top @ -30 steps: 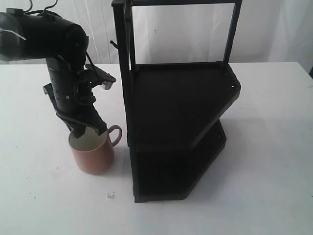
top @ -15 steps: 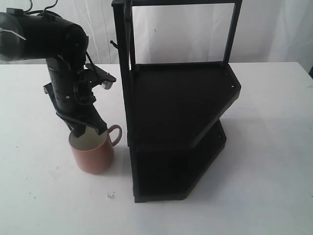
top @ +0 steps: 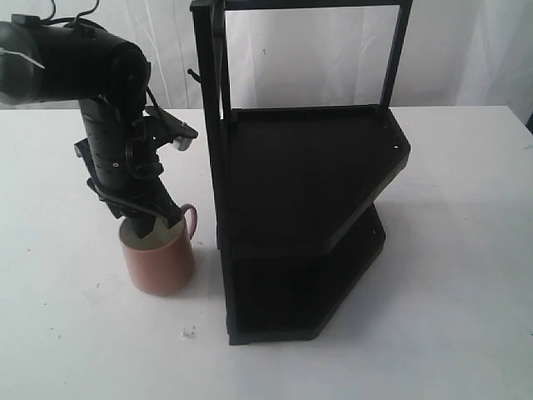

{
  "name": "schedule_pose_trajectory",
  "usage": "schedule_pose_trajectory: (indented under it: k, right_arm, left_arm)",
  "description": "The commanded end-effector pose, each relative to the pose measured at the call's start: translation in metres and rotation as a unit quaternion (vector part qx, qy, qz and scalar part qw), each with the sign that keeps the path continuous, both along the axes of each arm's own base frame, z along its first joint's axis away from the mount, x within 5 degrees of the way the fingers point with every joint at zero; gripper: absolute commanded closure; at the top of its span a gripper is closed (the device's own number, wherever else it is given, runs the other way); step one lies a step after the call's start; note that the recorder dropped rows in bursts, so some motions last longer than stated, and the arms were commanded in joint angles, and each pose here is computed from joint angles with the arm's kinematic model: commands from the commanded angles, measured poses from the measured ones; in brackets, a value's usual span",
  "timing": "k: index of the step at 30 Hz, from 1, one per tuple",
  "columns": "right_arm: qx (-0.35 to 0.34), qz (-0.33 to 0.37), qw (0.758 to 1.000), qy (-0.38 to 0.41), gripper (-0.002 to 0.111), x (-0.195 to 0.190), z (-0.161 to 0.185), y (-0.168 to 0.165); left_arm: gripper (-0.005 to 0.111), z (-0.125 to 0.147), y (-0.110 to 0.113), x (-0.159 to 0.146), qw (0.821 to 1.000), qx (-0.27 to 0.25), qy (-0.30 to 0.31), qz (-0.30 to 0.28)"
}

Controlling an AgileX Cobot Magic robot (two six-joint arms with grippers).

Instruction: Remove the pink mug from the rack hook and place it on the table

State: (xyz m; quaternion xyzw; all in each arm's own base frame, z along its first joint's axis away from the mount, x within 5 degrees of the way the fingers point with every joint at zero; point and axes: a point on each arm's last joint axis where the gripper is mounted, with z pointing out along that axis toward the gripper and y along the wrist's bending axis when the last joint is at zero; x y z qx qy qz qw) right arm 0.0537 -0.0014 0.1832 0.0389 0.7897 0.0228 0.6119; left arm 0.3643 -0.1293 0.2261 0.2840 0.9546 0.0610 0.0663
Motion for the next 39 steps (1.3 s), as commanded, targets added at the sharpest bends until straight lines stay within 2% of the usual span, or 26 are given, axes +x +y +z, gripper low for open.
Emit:
schedule_pose_trajectory:
  k: [1,6,13,16,19,21,24,31,34,39]
  right_arm:
    - [-0.003,0.003,1.0,-0.003,0.108,0.0,0.0,0.0]
    - [-0.003,0.003,1.0,-0.003,0.108,0.0,0.0,0.0]
    - [-0.003,0.003,1.0,-0.003,0.108,0.0,0.0,0.0]
    - [-0.003,0.003,1.0,-0.003,0.108,0.0,0.0,0.0]
    - [-0.003,0.003,1.0,-0.003,0.108,0.0,0.0,0.0]
    - [-0.003,0.003,1.0,-0.003,0.108,0.0,0.0,0.0]
    - [-0.003,0.003,1.0,-0.003,0.108,0.0,0.0,0.0]
    - [-0.003,0.003,1.0,-0.003,0.108,0.0,0.0,0.0]
    - [-0.003,0.003,1.0,-0.003,0.108,0.0,0.0,0.0]
    - [-0.003,0.003,1.0,-0.003,0.108,0.0,0.0,0.0]
  left_arm:
    - [0.054,0.012,0.002,-0.006,1.0,-0.003,-0.006,0.002]
    - [0.054,0.049,0.003,-0.009,0.997,-0.031,-0.064,0.018]
    - [0.055,0.109,0.009,-0.025,0.983,-0.072,-0.166,0.019]
    - [0.067,0.125,0.015,-0.033,0.979,-0.068,-0.19,0.017]
    - [0.09,0.133,0.023,-0.038,0.978,-0.036,-0.206,0.011]
    - [0.106,0.133,0.032,-0.036,0.977,0.0,-0.212,0.014]
    - [0.107,0.127,0.048,-0.032,0.978,0.012,-0.206,0.043]
    - [0.107,0.093,0.104,-0.031,0.963,0.006,-0.169,0.209]
    - [0.107,0.075,0.126,-0.043,0.96,0.018,-0.142,0.242]
    - [0.107,0.039,0.158,-0.079,0.937,0.016,-0.116,0.328]
